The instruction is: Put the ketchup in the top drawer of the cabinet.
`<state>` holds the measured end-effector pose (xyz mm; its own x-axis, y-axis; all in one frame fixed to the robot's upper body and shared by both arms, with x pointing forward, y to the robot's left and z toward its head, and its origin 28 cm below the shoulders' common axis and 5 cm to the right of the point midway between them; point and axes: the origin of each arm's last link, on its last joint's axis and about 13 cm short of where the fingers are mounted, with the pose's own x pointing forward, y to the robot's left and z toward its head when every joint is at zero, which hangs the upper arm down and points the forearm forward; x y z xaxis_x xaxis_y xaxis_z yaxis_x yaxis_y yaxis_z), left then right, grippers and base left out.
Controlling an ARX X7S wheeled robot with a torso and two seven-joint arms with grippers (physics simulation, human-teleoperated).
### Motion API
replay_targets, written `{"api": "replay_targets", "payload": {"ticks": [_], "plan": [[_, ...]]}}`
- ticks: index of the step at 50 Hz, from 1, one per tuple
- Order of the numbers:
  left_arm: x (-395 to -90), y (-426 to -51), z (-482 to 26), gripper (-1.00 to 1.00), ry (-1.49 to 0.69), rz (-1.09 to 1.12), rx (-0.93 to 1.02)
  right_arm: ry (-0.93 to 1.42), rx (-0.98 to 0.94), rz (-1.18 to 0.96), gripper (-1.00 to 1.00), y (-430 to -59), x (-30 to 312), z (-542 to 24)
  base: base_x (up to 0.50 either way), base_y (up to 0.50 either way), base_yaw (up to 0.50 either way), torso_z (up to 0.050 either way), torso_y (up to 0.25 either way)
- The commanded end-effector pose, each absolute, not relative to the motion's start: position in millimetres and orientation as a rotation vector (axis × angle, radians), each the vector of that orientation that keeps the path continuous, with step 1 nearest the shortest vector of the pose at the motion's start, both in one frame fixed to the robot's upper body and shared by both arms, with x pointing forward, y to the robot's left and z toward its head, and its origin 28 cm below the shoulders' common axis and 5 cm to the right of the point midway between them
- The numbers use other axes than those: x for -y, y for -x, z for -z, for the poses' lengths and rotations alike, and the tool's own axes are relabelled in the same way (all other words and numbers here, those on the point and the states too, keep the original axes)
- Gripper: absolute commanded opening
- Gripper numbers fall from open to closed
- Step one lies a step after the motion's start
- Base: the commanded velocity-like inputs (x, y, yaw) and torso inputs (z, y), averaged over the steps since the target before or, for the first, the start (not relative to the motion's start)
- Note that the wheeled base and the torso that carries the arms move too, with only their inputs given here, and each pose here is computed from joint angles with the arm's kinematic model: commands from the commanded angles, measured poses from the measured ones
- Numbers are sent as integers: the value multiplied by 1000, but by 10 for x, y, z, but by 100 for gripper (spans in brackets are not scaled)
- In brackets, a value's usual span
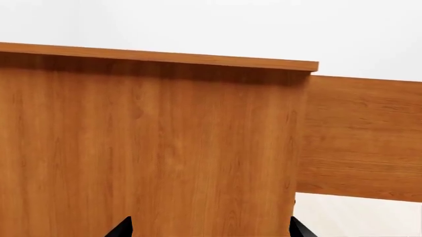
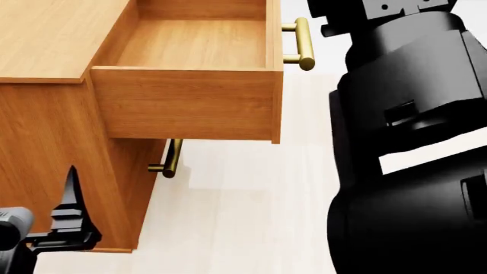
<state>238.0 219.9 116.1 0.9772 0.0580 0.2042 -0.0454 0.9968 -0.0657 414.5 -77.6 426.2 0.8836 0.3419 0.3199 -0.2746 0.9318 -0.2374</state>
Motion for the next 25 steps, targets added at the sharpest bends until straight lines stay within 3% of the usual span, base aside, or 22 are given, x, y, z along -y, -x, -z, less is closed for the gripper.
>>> {"api": "replay_targets", "payload": {"ticks": [1,25], "plan": [[-2189,-2395,-1157,100,55,-48,207,238,345,-355,-100,-4166,653,-4180,0,0,0,0,0],[-2198,-2367,-1141,100,61,-56,201,215,246,-445,-100,-4192,456,-3918,0,0,0,0,0]]}}
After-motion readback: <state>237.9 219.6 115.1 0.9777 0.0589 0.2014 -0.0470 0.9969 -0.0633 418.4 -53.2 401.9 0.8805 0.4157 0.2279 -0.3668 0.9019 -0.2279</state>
